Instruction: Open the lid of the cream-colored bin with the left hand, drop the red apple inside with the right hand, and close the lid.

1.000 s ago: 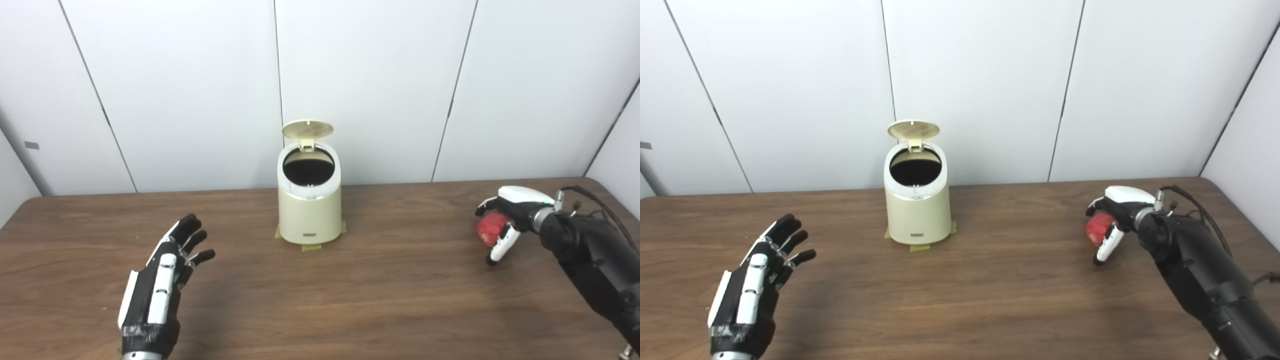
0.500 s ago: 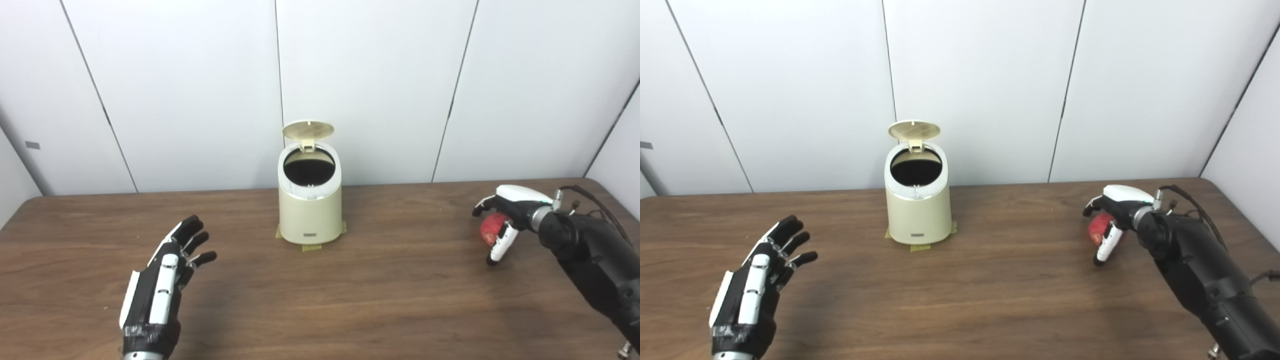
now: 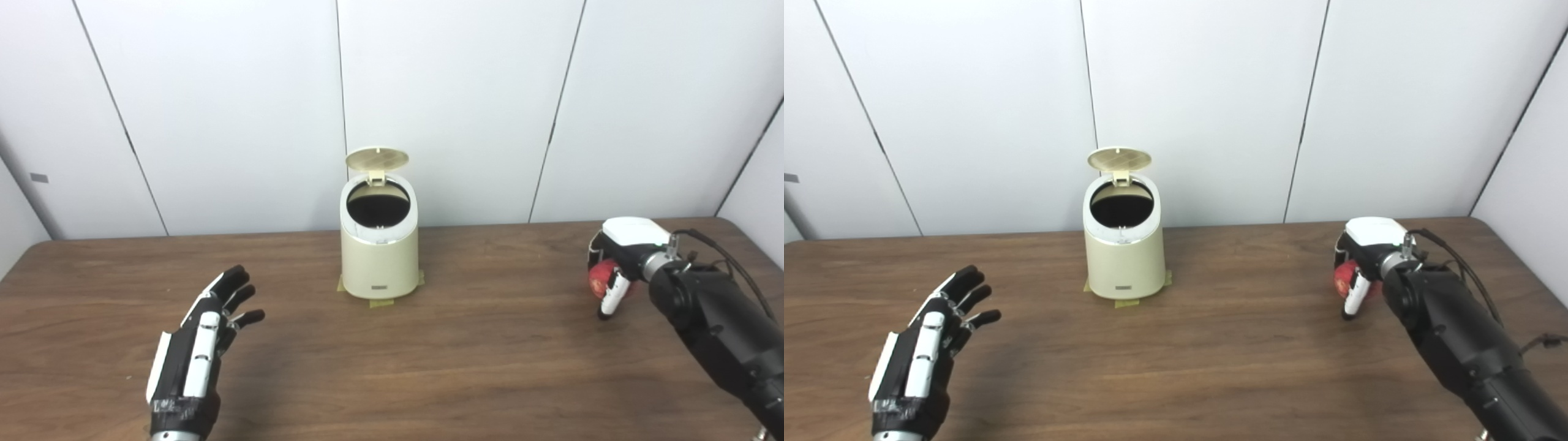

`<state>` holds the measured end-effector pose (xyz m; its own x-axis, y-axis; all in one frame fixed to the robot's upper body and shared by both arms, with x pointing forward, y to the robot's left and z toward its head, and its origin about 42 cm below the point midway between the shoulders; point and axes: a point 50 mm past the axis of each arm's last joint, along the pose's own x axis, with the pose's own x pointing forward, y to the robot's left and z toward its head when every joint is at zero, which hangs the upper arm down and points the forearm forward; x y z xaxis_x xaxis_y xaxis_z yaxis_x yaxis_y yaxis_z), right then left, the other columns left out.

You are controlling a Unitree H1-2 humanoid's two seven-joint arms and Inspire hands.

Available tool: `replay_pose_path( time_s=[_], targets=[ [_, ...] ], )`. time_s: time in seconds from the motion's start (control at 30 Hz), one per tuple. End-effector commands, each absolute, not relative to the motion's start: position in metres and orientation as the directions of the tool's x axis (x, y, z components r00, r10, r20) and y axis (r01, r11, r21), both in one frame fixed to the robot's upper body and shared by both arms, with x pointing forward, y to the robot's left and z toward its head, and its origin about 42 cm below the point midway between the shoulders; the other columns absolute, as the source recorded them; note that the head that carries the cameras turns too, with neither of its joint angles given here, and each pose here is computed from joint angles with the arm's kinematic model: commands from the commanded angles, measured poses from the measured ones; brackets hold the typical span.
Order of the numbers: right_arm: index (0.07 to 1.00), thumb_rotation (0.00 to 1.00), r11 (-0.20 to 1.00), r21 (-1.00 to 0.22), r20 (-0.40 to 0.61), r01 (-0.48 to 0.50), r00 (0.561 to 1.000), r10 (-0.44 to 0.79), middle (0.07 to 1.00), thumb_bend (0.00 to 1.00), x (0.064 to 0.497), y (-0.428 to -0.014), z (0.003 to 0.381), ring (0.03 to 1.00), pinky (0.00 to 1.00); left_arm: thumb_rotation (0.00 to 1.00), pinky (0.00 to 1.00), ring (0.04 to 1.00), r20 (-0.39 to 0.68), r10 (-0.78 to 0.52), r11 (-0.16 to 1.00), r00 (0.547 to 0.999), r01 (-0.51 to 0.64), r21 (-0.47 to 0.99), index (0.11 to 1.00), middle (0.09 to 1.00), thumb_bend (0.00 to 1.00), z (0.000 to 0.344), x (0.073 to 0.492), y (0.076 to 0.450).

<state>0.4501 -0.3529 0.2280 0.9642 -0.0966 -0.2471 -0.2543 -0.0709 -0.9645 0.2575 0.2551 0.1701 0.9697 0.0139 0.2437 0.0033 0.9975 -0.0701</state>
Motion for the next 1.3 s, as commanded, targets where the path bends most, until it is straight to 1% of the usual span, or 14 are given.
replay_pose_path(
  time_s=[0.0, 0.1, 0.27, 0.33, 0.47, 0.53, 0.67, 0.77, 0.87, 0.9, 0.97, 1.0, 1.07, 1.27],
  targets=[
    [0.502, 0.0, -0.088, -0.986, -0.135, -0.144, 0.986, -0.102, 0.407, 0.53, 0.458, -0.356, 0.26, 0.36, 0.26, 0.79, 0.73, 0.868, 0.288, 0.013, 0.998, 0.958, 0.006, -0.067, 0.846, 0.882, 0.29, 0.18, 0.256, 0.255],
    [0.497, 0.0, -0.068, -0.991, -0.108, -0.114, 0.991, -0.084, 0.428, 0.53, 0.456, -0.352, 0.264, 0.402, 0.3, 0.79, 0.72, 0.861, 0.288, 0.013, 0.998, 0.958, 0.004, -0.06, 0.842, 0.879, 0.29, 0.18, 0.256, 0.254],
    [0.495, 0.0, -0.008, -0.997, -0.075, -0.076, 0.997, -0.031, 0.401, 0.53, 0.448, -0.341, 0.276, 0.354, 0.26, 0.79, 0.73, 0.858, 0.29, 0.006, 0.999, 0.957, 0.01, -0.052, 0.844, 0.88, 0.29, 0.179, 0.256, 0.255],
    [0.49, 0.0, 0.018, -0.999, -0.049, -0.049, 0.999, -0.006, 0.42, 0.53, 0.443, -0.33, 0.286, 0.375, 0.28, 0.8, 0.73, 0.858, 0.29, 0.006, 0.999, 0.957, 0.007, -0.046, 0.846, 0.88, 0.3, 0.178, 0.257, 0.254],
    [0.479, 0.0, 0.002, -0.999, 0.034, 0.034, 0.988, 0.148, 0.493, 0.53, 0.431, -0.305, 0.307, 0.416, 0.33, 0.8, 0.73, 0.864, 0.293, 0.001, 0.999, 0.956, 0.008, -0.031, 0.851, 0.885, 0.3, 0.178, 0.257, 0.254],
    [0.475, 0.0, -0.04, -0.995, 0.076, 0.087, 0.97, 0.23, 0.478, 0.53, 0.425, -0.292, 0.319, 0.363, 0.28, 0.78, 0.74, 0.865, 0.296, 0.0, 0.999, 0.955, 0.012, -0.036, 0.851, 0.885, 0.3, 0.177, 0.257, 0.253],
    [0.477, 0.0, -0.03, -0.975, 0.193, 0.218, 0.913, 0.359, 0.464, 0.53, 0.41, -0.256, 0.349, 0.352, 0.25, 0.74, 0.78, 0.869, 0.294, 0.019, 0.997, 0.956, 0.003, -0.072, 0.852, 0.886, 0.26, 0.177, 0.257, 0.25],
    [0.464, 0.0, -0.037, -0.956, 0.244, 0.29, 0.863, 0.442, 0.524, 0.52, 0.397, -0.233, 0.371, 0.462, 0.42, 0.72, 0.82, 0.877, 0.292, 0.033, 0.997, 0.956, -0.011, -0.076, 0.857, 0.886, 0.25, 0.175, 0.258, 0.248],
    [0.46, 0.0, -0.009, -0.933, 0.311, 0.361, 0.816, 0.488, 0.538, 0.52, 0.389, -0.208, 0.387, 0.456, 0.42, 0.7, 0.82, 0.879, 0.289, 0.041, 0.998, 0.956, -0.023, -0.066, 0.862, 0.886, 0.25, 0.172, 0.259, 0.246],
    [0.457, 0.0, 0.01, -0.923, 0.337, 0.384, 0.796, 0.502, 0.544, 0.52, 0.388, -0.2, 0.391, 0.449, 0.4, 0.7, 0.82, 0.88, 0.287, 0.038, 0.998, 0.957, -0.021, -0.062, 0.865, 0.888, 0.25, 0.17, 0.259, 0.245],
    [0.485, 0.0, 0.034, -0.908, 0.372, 0.417, 0.768, 0.521, 0.512, 0.52, 0.387, -0.185, 0.399, 0.402, 0.27, 0.7, 0.82, 0.885, 0.28, 0.028, 0.998, 0.96, -0.013, -0.056, 0.866, 0.892, 0.24, 0.168, 0.259, 0.243],
    [0.49, 0.0, 0.038, -0.901, 0.384, 0.432, 0.755, 0.531, 0.52, 0.52, 0.386, -0.177, 0.403, 0.401, 0.24, 0.71, 0.84, 0.893, 0.275, 0.024, 0.998, 0.961, -0.007, -0.059, 0.867, 0.899, 0.23, 0.167, 0.258, 0.242],
    [0.465, 0.0, 0.038, -0.885, 0.404, 0.465, 0.722, 0.562, 0.556, 0.51, 0.386, -0.161, 0.409, 0.413, 0.28, 0.71, 0.86, 0.905, 0.269, 0.019, 0.998, 0.963, -0.001, -0.065, 0.87, 0.91, 0.23, 0.167, 0.257, 0.241],
    [0.462, 0.0, 0.118, -0.814, 0.499, 0.568, 0.581, 0.642, 0.567, 0.5, 0.404, -0.136, 0.404, 0.36, 0.23, 0.74, 0.88, 0.914, 0.259, 0.019, 0.999, 0.966, -0.007, -0.049, 0.875, 0.916, 0.24, 0.167, 0.258, 0.239]
  ],
)
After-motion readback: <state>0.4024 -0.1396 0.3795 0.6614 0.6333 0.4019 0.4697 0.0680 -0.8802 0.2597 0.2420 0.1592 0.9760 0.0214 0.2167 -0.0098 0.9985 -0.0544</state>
